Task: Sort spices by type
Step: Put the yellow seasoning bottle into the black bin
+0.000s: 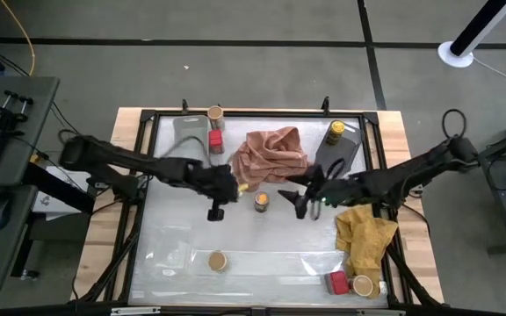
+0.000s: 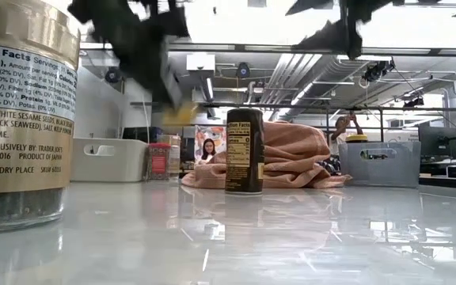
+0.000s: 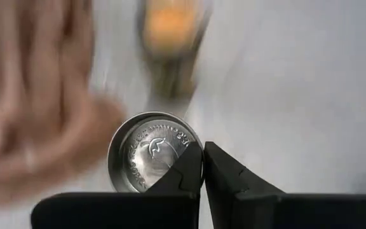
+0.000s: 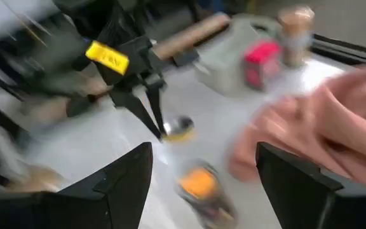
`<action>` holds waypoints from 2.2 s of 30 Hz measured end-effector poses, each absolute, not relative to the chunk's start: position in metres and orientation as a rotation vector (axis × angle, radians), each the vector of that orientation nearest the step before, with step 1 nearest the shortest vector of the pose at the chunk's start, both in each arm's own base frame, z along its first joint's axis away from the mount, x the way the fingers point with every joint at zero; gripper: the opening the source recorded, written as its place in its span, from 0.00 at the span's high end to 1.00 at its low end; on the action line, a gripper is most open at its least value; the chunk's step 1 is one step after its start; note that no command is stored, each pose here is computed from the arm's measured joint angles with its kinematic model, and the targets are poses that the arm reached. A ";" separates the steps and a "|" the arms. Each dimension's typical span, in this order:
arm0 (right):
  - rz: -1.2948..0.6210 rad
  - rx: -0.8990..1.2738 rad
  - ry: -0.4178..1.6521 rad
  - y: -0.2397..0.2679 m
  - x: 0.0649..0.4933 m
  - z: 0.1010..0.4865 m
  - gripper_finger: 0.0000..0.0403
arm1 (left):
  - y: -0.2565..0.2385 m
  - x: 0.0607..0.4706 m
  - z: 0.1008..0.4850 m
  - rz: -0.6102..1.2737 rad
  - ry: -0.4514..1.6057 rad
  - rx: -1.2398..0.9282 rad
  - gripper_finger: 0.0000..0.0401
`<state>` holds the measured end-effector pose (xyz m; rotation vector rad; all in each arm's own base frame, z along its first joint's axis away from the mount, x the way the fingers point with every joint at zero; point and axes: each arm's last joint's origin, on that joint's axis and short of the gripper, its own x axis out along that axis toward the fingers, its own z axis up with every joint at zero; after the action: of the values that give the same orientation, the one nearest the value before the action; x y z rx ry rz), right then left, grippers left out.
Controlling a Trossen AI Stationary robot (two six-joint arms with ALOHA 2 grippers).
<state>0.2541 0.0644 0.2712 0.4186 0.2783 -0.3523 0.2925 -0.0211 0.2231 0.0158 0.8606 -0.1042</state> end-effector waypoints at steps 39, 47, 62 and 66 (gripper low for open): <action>-0.200 -0.429 0.297 0.094 0.237 0.374 0.35 | -0.055 0.349 0.280 -0.137 -0.555 -1.239 1.00; -0.194 -0.399 0.280 0.081 0.244 0.377 0.33 | -0.057 0.352 0.275 -0.154 -0.476 -1.290 1.00; -0.176 -0.495 0.360 0.081 0.277 0.351 0.28 | -0.056 0.354 0.271 -0.128 -0.441 -1.332 1.00; -0.177 -0.497 0.364 0.082 0.280 0.349 0.28 | -0.056 0.355 0.271 -0.133 -0.433 -1.330 1.00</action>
<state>0.2801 0.0823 0.3486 -0.4971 0.3636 -0.1769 0.3545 -0.0560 0.2706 -1.3299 -0.4329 -0.1332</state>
